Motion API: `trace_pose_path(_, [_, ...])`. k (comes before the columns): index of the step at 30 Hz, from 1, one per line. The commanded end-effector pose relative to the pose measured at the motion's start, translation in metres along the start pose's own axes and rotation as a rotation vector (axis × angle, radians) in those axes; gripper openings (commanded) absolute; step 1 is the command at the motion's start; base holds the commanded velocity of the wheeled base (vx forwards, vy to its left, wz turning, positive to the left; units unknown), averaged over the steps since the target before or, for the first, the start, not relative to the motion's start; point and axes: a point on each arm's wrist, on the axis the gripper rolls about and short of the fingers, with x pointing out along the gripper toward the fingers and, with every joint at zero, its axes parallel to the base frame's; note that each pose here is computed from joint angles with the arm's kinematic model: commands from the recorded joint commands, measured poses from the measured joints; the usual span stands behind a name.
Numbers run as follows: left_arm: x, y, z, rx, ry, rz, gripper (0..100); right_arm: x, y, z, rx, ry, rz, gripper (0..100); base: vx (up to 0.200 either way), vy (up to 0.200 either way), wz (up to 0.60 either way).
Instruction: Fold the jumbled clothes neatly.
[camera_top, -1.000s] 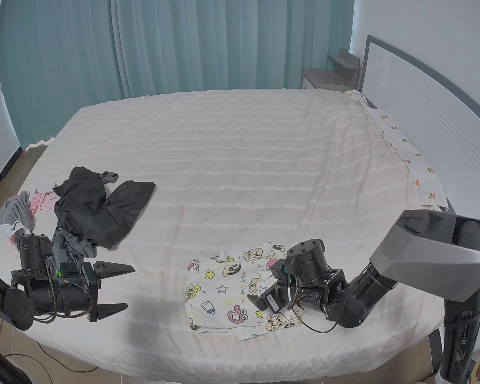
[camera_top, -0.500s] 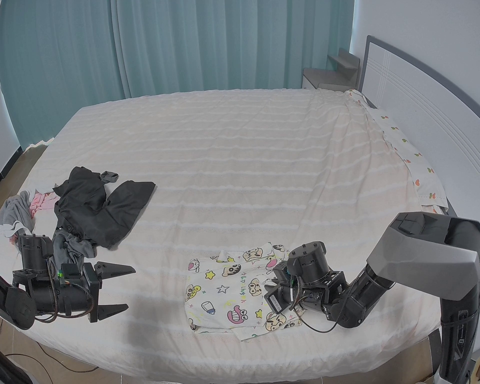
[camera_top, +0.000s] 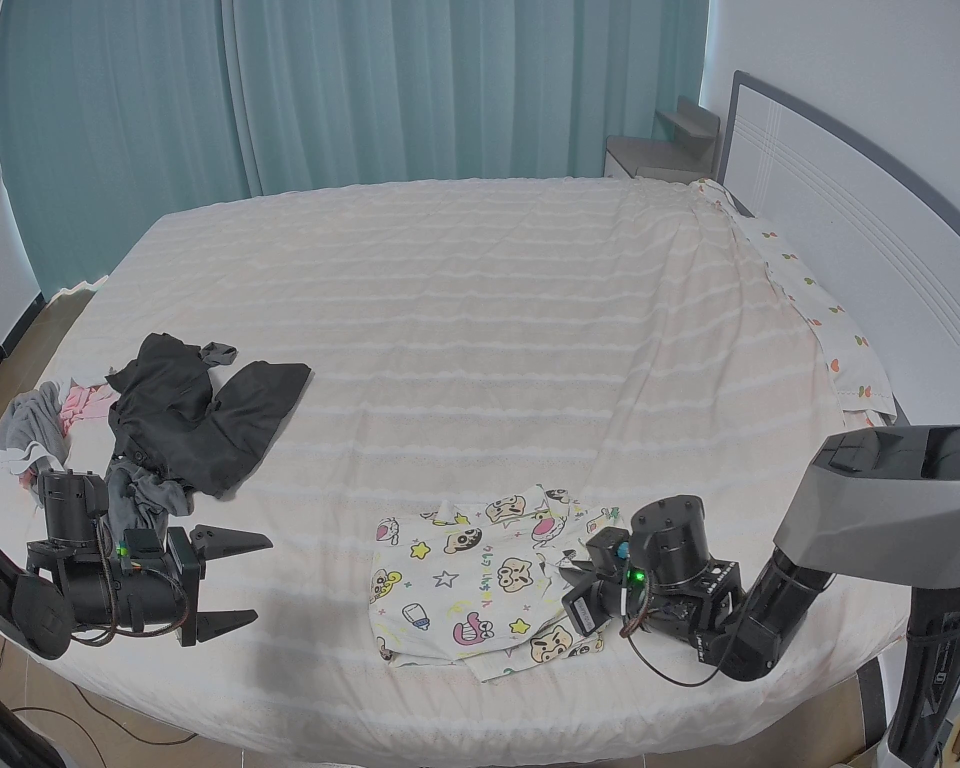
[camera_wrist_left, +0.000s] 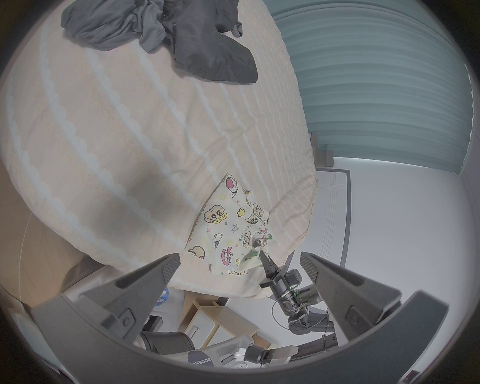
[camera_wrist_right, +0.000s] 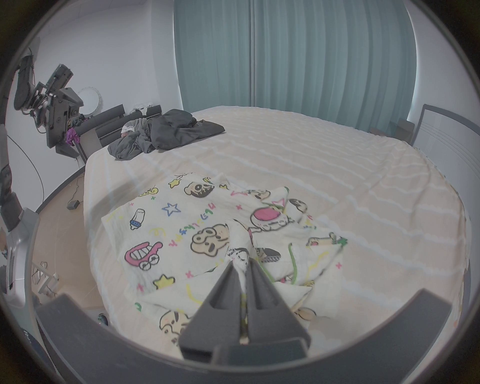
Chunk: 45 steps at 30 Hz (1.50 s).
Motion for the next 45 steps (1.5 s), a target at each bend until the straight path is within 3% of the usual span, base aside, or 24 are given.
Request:
trace_pose_path(1, [0.0,0.001,0.0,-0.003,0.001,0.002,100,-0.026,-0.007,-0.016,0.037,-0.01,-0.01,0,0.0,0.0,0.0])
trace_pose_path(8, [0.0,0.001,0.0,-0.004,0.001,0.003,100,-0.039,-0.006,-0.045,0.15,-0.044,0.005,0,0.0,0.0,0.0])
trace_pose_path(13, [0.0,0.001,0.0,-0.004,0.001,0.003,100,-0.041,-0.003,-0.066,0.191,-0.012,0.009,0,0.0,0.0,0.0])
trace_pose_path(18, [0.0,0.001,0.0,-0.004,0.001,0.003,100,-0.045,-0.003,-0.068,0.213,0.002,0.011,0,0.0,0.0,0.0])
trace_pose_path(19, [0.0,0.001,0.0,-0.004,0.001,0.003,100,-0.045,-0.003,-0.068,0.213,0.002,0.011,100,0.0,0.0,0.0])
trace_pose_path(27, [0.001,0.001,0.0,-0.005,0.002,0.004,100,-0.056,-0.004,-0.067,0.22,0.01,0.003,100,0.0,0.0,0.0])
trace_pose_path(36, [0.001,0.001,0.0,-0.005,0.002,0.004,100,-0.076,-0.013,-0.036,0.236,-0.127,-0.016,100,0.0,0.0,0.0])
trace_pose_path(41, [0.001,0.001,0.0,-0.006,0.003,0.005,100,-0.053,-0.022,-0.043,0.257,-0.11,-0.042,100,0.0,0.0,0.0])
trace_pose_path(45, [0.001,0.003,-0.001,-0.011,0.005,0.009,100,-0.04,-0.02,-0.062,0.311,-0.036,0.002,100,0.0,0.0,0.0])
